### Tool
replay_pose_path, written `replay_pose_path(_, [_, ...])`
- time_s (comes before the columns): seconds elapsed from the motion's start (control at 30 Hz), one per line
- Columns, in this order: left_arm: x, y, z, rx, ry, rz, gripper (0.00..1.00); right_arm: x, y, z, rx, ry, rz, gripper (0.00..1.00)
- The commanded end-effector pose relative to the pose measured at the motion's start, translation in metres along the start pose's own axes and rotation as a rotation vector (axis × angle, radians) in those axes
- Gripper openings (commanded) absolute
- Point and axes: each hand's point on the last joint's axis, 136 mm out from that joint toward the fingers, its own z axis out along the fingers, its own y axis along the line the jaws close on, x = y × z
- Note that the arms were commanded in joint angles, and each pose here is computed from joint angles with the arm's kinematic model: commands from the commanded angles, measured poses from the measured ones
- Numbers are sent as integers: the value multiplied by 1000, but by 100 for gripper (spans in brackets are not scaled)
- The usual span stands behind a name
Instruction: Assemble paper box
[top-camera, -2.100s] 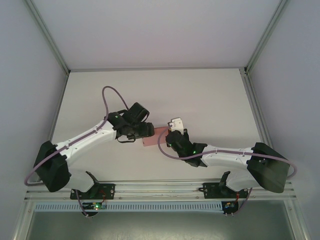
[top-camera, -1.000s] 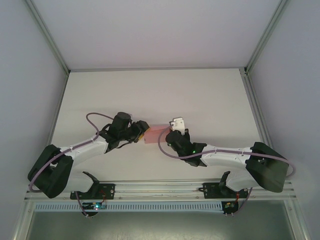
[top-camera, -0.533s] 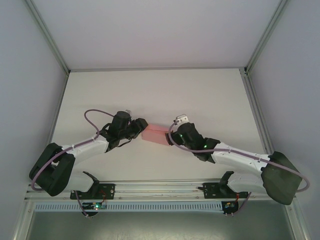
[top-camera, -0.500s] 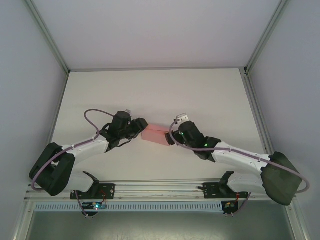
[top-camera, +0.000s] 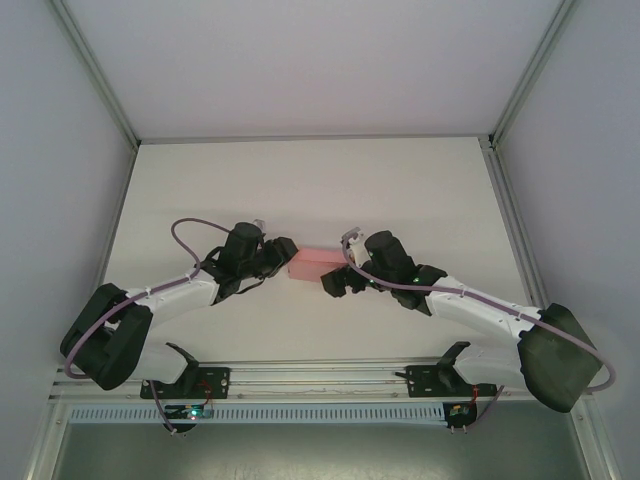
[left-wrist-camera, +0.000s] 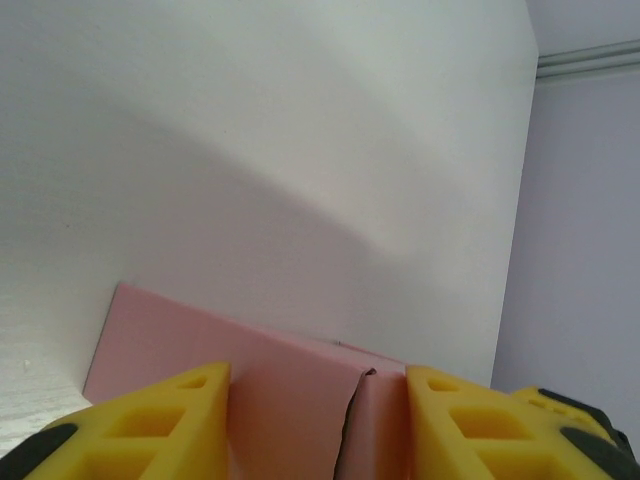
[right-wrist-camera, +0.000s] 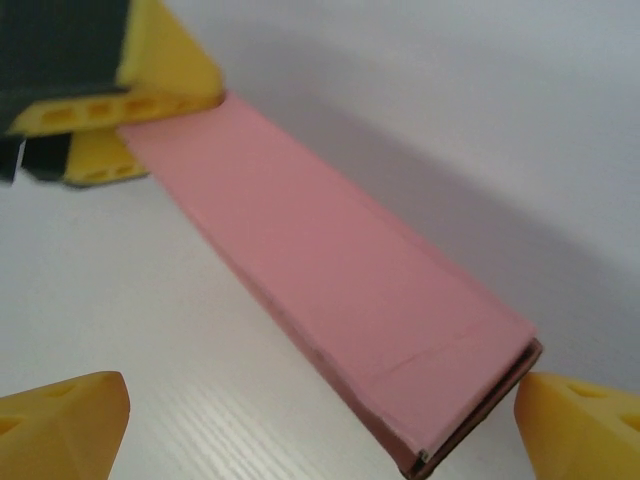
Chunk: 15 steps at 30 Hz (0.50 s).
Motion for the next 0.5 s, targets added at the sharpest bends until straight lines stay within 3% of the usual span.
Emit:
replay_pose_path(0.0, [35, 54, 4, -175, 118, -14, 41, -40, -15, -11, 116, -171, 136, 98])
replay_pose_path(0.17, [38, 54, 7, -177, 129, 7, 38, -43, -22, -14, 34, -252, 281, 95])
replay_pose_path(0.4, [40, 64, 8, -200, 128, 8, 37, 10, -43, 11, 42, -165, 355, 69])
replay_pose_path(0.47, [41, 70, 10, -211, 135, 9, 35, 28, -48, 17, 28, -179, 366, 55])
